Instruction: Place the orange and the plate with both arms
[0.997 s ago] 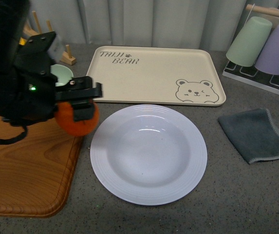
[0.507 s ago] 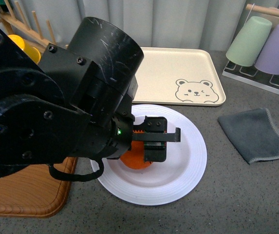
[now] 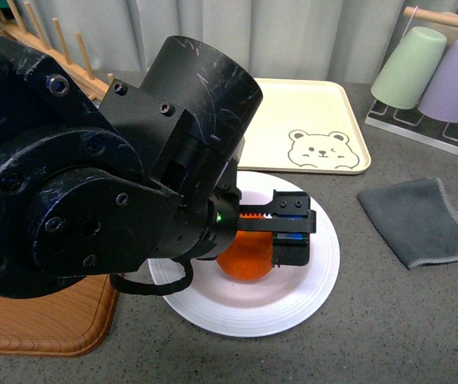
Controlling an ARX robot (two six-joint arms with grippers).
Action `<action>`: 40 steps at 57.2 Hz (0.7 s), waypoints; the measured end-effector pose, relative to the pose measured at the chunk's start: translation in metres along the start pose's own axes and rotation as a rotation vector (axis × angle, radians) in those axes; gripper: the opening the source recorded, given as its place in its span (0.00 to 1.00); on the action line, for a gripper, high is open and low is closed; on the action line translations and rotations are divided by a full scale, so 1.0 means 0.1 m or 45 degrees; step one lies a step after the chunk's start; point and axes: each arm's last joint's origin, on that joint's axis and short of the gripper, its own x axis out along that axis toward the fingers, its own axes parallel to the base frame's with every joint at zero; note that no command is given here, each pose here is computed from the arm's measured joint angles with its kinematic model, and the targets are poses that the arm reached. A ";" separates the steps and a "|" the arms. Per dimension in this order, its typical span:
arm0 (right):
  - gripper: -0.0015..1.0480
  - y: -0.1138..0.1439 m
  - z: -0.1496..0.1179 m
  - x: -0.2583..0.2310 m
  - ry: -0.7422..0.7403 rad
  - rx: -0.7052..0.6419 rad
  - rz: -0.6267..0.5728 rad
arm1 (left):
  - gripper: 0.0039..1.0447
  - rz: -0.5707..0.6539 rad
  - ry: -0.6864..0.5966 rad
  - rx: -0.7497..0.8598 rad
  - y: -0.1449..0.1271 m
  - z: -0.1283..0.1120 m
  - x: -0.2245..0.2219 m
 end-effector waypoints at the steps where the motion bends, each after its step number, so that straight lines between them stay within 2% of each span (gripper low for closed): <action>1: 0.91 0.00 0.00 0.00 0.000 0.000 0.000 | 0.95 0.000 0.000 -0.002 0.00 0.00 0.00; 12: 0.91 0.00 0.00 0.00 0.000 0.000 0.000 | 0.94 0.005 -0.077 -0.034 0.00 0.13 -0.20; 25: 0.91 0.00 0.00 0.00 0.000 0.000 0.000 | 0.94 0.124 -0.337 -0.066 0.14 0.34 -0.82; 34: 0.91 0.00 0.00 0.00 0.000 0.000 0.000 | 0.94 0.151 -0.459 -0.122 0.34 0.29 -1.31; 40: 0.91 0.00 0.00 0.00 0.000 0.000 0.000 | 0.94 0.187 -0.524 -0.162 0.53 0.15 -1.59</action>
